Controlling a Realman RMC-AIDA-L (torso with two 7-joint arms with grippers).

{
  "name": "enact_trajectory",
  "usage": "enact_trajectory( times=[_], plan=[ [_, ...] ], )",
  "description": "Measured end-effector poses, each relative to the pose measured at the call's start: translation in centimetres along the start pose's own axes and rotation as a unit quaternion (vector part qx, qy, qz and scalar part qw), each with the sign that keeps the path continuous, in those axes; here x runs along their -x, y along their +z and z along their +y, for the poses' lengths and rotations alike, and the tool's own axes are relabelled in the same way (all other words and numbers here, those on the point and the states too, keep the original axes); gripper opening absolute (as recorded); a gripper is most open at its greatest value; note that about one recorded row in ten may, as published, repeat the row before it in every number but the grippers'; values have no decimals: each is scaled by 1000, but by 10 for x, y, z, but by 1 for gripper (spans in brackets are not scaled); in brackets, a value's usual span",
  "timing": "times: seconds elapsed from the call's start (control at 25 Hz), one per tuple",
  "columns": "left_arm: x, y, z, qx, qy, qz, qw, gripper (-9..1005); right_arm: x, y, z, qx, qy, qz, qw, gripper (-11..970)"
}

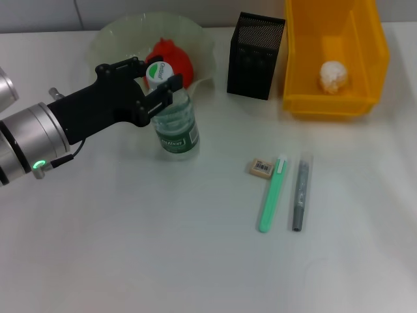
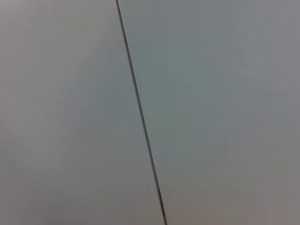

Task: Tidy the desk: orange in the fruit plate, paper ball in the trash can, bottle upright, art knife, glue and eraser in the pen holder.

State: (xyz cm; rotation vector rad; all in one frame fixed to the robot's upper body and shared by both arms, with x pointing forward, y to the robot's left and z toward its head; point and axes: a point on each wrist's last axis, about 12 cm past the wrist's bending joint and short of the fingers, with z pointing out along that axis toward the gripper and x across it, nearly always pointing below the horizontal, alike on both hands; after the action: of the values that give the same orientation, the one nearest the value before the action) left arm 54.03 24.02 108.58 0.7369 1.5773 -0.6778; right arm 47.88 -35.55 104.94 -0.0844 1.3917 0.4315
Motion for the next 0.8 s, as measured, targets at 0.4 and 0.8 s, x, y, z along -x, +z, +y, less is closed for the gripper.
enact_trajectory(
  times=[0.4, 0.8],
  plan=[
    [6, 6, -4, -25, 1, -13, 1000, 538, -2, 0, 2, 2, 4, 3, 1000, 683],
    [8, 5, -7, -32, 9, -22, 999, 560, -4, 0, 3, 5, 6, 6, 1000, 682]
  ],
)
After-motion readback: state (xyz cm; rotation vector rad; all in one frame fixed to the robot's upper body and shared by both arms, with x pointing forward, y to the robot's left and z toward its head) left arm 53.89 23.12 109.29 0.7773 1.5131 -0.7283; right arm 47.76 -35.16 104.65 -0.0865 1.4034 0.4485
